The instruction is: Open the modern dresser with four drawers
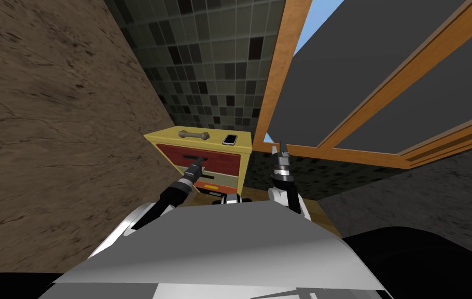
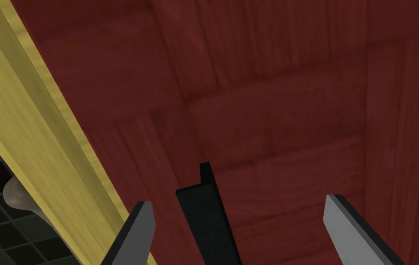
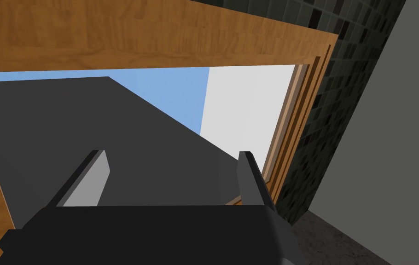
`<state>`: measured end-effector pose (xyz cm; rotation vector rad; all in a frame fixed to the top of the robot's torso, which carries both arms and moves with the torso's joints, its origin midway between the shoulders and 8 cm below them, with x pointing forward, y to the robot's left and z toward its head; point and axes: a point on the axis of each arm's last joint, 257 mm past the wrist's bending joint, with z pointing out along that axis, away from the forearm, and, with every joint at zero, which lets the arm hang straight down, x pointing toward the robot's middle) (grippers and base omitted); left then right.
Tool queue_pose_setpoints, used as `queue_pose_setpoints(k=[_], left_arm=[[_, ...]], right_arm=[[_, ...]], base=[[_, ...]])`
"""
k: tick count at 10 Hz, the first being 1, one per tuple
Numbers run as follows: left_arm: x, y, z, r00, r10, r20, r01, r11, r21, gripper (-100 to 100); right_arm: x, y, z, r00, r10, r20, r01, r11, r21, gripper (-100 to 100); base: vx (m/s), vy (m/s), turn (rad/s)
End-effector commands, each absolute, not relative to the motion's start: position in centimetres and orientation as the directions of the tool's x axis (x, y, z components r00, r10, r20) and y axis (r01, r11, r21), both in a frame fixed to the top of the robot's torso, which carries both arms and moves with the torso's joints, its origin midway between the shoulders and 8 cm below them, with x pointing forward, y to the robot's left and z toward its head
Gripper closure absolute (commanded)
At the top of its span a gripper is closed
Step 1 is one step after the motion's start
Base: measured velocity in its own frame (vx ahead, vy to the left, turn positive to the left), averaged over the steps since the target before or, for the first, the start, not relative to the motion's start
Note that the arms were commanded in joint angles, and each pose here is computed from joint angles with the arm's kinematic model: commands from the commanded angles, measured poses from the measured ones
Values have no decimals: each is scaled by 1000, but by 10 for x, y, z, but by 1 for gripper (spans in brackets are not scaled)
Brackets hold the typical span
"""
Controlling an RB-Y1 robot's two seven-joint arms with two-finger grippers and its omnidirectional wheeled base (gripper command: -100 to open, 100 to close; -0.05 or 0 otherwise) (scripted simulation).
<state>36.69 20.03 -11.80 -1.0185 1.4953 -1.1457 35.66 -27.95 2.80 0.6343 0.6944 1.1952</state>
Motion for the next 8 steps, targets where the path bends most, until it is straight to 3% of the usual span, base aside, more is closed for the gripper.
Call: queue_pose_setpoints(k=[1,5,6,8], left_arm=[[364,198,-115,-198,-960,-196,-58,211,-976,100],[361,196,-113,-204,-959,-196,-57,212,-976,100],[364,201,-128,-200,-959,-199,-86,219,-972,-100],[368,207,-146,-193,-960,-202,-120,228,-966,-100]], right_arm=[[357,-279,28,215,966,-145,-604,248,757,0],[357,-279,28,215,966,-145,-604,248,757,0],[357,-279,28,215,966,-145,-604,248,757,0],[357,-280,28,215,966,-145,-604,248,757,0]], base=[[-113,30,45],[-169,39,27],[-21,4,-5],[11,-1,-2]])
